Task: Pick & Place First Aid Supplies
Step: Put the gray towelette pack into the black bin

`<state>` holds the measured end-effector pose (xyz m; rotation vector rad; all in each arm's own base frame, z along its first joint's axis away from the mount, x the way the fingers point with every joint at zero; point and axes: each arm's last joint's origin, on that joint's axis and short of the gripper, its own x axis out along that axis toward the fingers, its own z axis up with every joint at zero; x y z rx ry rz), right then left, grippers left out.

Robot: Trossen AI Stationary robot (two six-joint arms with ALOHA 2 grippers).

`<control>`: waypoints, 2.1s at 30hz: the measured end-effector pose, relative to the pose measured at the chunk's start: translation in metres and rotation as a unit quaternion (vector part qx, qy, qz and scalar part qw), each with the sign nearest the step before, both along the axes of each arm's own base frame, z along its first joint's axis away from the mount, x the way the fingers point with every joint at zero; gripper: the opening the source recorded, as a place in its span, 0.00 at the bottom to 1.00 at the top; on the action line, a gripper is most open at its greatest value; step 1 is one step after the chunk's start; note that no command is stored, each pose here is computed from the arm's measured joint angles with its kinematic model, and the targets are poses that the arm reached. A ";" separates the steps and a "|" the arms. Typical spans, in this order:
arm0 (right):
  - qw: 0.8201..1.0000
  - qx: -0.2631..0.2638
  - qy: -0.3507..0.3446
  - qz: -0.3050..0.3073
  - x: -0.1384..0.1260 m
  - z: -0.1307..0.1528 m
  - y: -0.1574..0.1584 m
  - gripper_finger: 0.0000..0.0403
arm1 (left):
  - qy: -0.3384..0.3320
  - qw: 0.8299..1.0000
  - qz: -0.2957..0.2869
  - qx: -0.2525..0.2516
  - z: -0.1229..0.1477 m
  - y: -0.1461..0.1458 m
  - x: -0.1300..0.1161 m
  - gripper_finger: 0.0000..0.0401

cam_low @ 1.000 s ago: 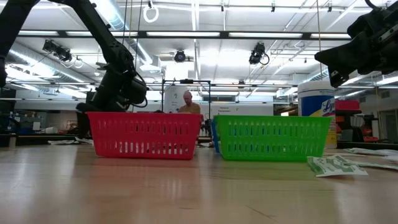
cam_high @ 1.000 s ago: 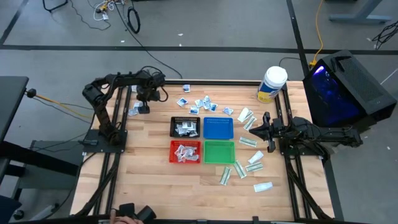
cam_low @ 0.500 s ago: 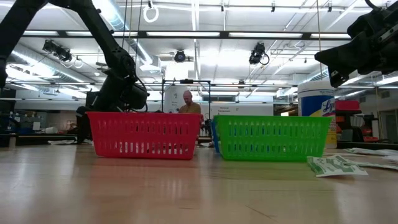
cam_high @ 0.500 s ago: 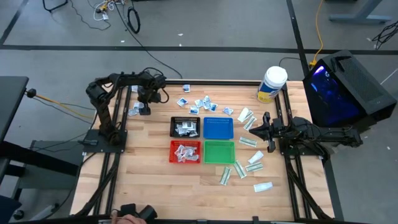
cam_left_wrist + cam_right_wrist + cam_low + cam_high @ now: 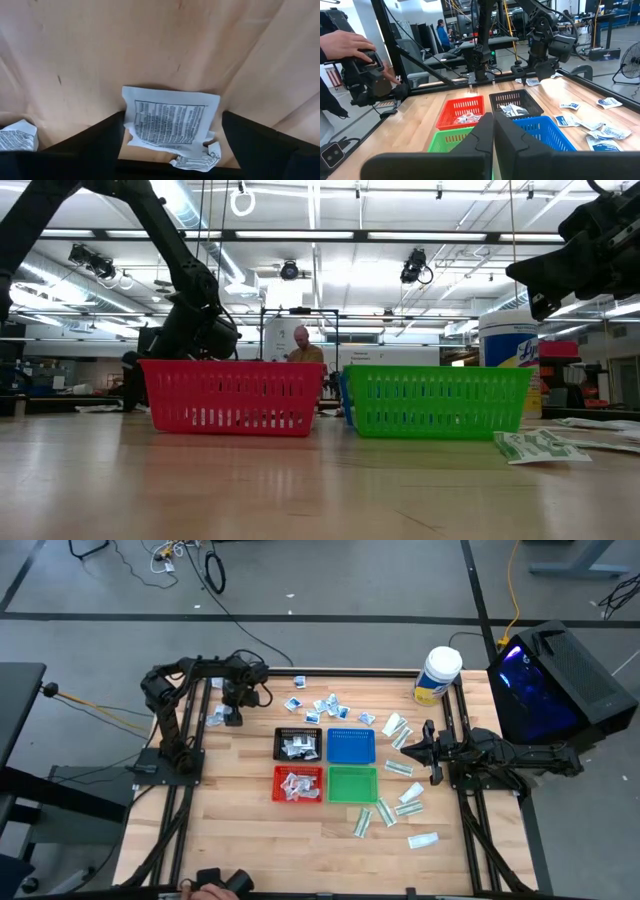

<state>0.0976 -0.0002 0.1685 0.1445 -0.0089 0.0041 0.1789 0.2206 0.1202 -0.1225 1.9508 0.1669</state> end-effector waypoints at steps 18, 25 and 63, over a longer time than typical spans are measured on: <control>1.000 0.000 0.000 0.000 0.000 0.000 0.000 0.04 | 0.002 1.000 -0.014 -0.002 0.000 -0.001 0.002 0.58; 1.000 0.000 0.000 0.000 0.000 0.000 0.000 0.04 | 0.004 1.000 -0.017 0.000 0.000 -0.002 0.004 0.59; 1.000 0.000 0.000 0.000 0.000 0.000 0.000 0.04 | -0.155 0.980 0.012 0.122 0.099 -0.018 0.022 0.59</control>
